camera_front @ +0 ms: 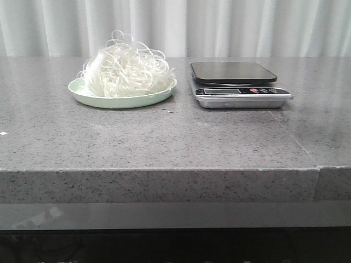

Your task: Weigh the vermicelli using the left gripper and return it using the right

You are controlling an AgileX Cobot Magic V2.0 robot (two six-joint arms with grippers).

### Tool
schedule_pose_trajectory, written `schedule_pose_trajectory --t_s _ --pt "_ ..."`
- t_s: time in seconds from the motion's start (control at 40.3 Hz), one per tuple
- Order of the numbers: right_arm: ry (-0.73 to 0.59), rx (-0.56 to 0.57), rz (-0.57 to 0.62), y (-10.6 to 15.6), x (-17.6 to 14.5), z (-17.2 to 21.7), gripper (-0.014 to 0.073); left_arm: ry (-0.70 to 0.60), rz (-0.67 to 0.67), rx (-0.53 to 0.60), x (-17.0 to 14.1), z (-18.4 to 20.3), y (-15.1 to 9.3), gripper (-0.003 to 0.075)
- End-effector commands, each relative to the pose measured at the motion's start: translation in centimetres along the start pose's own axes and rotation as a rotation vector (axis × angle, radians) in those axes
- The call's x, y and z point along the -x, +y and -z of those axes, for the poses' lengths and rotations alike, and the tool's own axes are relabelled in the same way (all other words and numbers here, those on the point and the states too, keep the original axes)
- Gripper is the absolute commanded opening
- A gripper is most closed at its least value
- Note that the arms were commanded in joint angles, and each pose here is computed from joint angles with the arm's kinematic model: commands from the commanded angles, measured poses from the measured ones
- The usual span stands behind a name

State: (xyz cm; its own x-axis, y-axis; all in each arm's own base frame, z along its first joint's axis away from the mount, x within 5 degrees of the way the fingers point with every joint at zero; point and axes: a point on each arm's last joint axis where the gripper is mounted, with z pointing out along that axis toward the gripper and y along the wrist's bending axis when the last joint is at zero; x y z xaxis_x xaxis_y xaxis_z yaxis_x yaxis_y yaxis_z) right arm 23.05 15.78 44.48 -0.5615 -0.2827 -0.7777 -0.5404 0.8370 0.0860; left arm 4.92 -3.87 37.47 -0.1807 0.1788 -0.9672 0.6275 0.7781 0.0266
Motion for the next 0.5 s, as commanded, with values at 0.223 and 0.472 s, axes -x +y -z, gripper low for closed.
schedule_pose_trajectory --t_s 0.223,0.472 --pt "-0.13 -0.016 0.014 -0.6 -7.3 5.9 0.048 -0.081 0.013 -0.009 1.2 0.1 -0.1 0.0407" --pt "-0.152 -0.014 0.009 -0.8 -12.7 8.5 0.048 -0.081 0.023 -0.017 1.2 0.1 -0.1 0.0407"
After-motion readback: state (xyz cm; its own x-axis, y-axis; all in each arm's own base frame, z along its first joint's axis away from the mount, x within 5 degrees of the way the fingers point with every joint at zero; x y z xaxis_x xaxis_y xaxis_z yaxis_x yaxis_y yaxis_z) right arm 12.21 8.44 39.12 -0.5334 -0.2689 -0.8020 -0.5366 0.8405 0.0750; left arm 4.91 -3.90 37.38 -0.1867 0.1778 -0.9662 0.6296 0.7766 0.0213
